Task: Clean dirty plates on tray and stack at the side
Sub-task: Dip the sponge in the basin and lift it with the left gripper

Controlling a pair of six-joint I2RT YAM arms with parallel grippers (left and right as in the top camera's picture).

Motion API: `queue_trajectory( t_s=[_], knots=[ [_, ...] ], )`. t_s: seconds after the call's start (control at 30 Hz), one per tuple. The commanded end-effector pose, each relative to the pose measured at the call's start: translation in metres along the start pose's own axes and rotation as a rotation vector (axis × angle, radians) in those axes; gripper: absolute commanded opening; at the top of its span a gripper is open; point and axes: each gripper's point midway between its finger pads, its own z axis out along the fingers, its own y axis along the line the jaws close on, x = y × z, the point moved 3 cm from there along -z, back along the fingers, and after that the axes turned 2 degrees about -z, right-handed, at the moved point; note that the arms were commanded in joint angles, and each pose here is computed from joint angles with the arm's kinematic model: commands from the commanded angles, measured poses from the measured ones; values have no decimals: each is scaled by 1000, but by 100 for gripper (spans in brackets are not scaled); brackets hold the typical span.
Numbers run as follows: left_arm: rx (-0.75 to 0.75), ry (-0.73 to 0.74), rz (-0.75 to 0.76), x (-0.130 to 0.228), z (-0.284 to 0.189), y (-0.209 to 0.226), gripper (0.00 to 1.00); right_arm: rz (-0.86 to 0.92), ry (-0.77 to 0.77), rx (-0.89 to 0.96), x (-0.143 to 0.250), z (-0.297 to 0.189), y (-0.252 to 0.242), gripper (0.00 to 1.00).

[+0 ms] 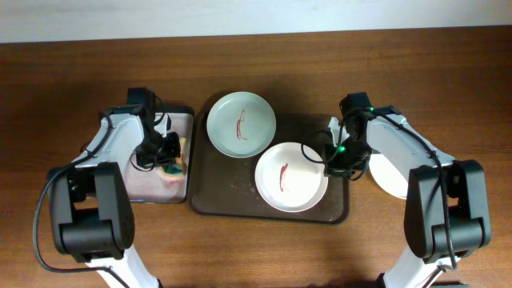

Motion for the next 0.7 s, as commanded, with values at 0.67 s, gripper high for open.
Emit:
queue_trajectory(
  t_s=[0.67],
  knots=[
    [-101, -436, 8, -17, -150, -17, 0, -40, -114, 32, -20, 12, -6, 16]
  ],
)
